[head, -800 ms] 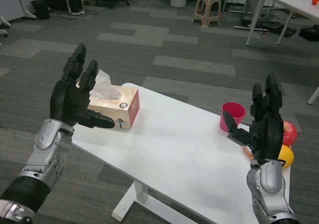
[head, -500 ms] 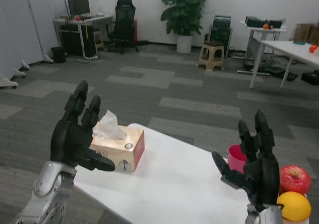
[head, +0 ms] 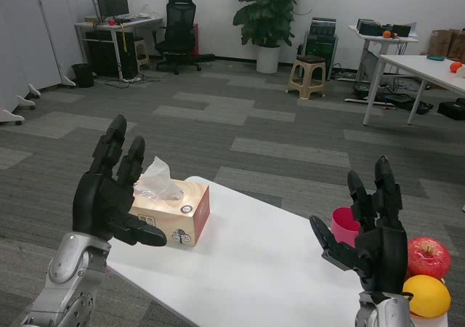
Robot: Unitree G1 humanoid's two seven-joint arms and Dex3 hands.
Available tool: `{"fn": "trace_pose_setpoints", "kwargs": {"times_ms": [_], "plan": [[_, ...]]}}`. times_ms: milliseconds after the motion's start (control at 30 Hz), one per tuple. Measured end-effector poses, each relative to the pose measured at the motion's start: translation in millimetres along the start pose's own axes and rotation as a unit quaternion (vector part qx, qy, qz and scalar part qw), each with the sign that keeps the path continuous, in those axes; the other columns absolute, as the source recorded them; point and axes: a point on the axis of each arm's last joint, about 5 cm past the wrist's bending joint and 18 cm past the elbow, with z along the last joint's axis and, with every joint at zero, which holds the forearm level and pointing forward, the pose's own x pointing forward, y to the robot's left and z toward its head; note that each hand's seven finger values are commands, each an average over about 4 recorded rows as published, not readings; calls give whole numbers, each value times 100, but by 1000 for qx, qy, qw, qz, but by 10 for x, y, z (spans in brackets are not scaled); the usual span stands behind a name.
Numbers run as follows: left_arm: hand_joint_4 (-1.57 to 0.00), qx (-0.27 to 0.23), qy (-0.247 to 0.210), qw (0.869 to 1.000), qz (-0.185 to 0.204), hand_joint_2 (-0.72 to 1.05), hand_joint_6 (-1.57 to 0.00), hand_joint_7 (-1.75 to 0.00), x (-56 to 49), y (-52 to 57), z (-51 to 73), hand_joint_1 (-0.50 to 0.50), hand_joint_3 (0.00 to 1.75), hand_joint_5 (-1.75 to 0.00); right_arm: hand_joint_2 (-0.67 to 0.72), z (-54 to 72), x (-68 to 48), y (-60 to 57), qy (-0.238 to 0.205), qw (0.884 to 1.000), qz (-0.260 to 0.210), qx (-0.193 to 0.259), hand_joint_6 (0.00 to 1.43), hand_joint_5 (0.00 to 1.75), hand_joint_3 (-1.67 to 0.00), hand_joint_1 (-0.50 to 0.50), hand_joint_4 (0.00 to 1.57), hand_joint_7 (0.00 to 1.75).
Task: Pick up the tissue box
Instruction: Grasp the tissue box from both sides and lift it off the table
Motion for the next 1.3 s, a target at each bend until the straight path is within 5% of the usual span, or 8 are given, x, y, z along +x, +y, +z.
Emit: {"fn": "trace_pose_setpoints", "kwargs": {"times_ms": [200, 567, 1033, 1167, 1300], "plan": [[0, 3, -8, 1000, 16, -28, 0, 0, 7, 75, 38, 50, 0, 0, -41, -13, -10, 0, 4, 1000, 0, -1, 0, 10, -56, 12, 26, 7], [0, 34, 4, 998, 55, -10, 0, 0, -28, 434, 155, 50, 0, 0, -35, -55, -47, 10, 20, 1000, 7, -5, 0, 10, -52, 12, 34, 7], [0, 90, 122, 984, 94, -2, 0, 0, -207, 1089, 213, 50, 0, 0, -35, -62, -56, -11, 25, 999, 20, -13, 0, 10, -48, 12, 37, 7], [0, 106, 158, 977, 97, -2, 0, 0, -187, 1239, 221, 50, 0, 0, -35, -65, -61, -11, 27, 999, 22, -14, 0, 19, -54, 12, 37, 7], [0, 118, 189, 971, 91, -2, 0, 0, -105, 1318, 212, 50, 0, 0, -35, -76, -76, -13, 31, 999, 26, -16, 0, 10, -50, 12, 37, 7]]}}
